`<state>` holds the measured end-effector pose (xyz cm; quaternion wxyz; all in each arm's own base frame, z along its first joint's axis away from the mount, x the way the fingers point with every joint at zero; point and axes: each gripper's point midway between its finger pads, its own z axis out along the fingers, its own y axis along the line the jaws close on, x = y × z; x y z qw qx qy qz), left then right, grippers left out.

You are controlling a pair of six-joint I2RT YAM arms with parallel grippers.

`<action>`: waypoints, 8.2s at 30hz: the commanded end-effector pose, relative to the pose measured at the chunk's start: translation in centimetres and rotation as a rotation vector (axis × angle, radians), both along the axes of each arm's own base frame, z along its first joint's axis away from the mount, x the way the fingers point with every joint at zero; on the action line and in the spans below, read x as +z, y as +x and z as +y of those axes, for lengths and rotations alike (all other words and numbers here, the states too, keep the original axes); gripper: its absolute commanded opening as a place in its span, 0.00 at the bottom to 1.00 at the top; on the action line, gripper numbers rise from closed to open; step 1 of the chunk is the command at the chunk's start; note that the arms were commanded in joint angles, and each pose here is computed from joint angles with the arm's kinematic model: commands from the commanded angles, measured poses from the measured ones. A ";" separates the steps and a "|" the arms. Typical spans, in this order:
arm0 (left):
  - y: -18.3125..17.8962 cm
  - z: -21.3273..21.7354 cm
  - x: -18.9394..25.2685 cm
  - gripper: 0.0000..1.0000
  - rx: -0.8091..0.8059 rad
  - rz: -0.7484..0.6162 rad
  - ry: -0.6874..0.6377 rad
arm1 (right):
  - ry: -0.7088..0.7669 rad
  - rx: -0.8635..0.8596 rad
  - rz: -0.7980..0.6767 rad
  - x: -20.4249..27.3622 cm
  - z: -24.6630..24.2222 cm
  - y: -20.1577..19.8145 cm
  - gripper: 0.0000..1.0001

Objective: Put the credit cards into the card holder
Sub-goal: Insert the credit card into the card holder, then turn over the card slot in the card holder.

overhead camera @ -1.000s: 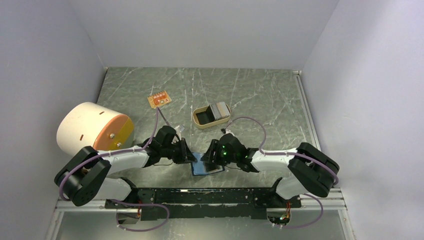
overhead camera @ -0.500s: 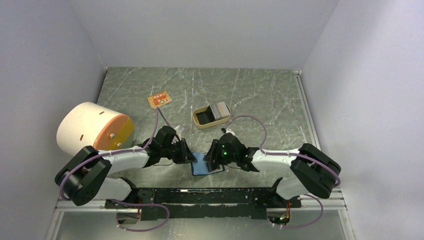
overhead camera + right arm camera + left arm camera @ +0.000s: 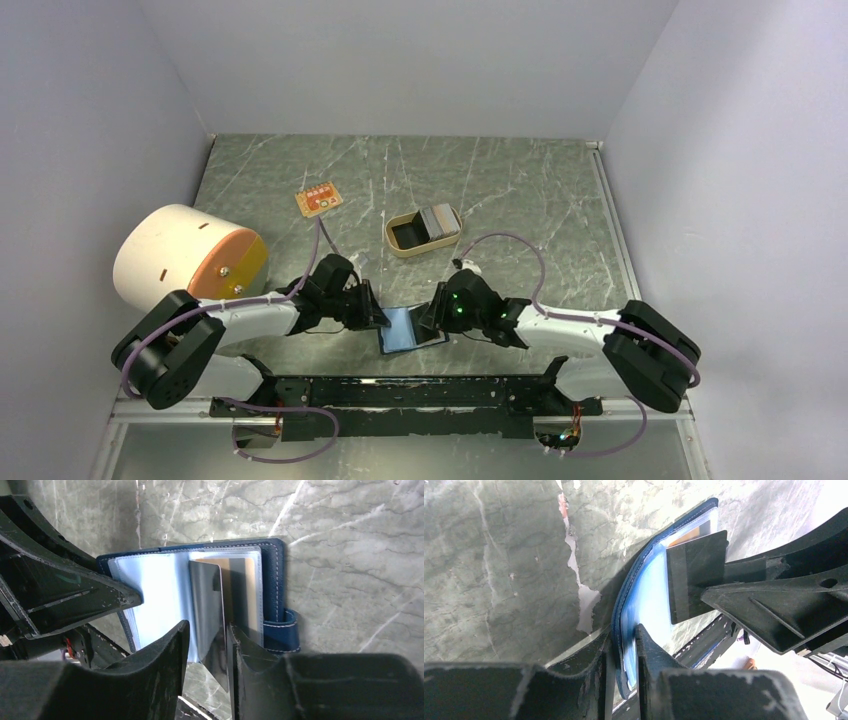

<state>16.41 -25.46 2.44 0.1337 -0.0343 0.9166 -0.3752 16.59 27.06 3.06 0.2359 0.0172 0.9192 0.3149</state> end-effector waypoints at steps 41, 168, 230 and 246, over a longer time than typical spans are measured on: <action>-0.1 0.2 -0.9 0.17 -0.003 0.000 0.001 | 0.267 -0.032 -0.060 1.1 1.4 0.0 0.00; 0.0 -2.4 4.7 0.22 -0.070 -0.059 -0.194 | 0.077 0.136 -0.142 0.8 4.2 -1.2 0.55; -1.9 -4.1 7.5 0.10 -0.209 -0.158 -0.481 | 0.104 0.047 -0.057 -2.6 0.3 -1.4 0.30; -2.0 -4.2 7.8 0.14 -0.217 -0.178 -0.511 | 0.095 0.053 -0.050 -3.1 0.3 -1.3 0.29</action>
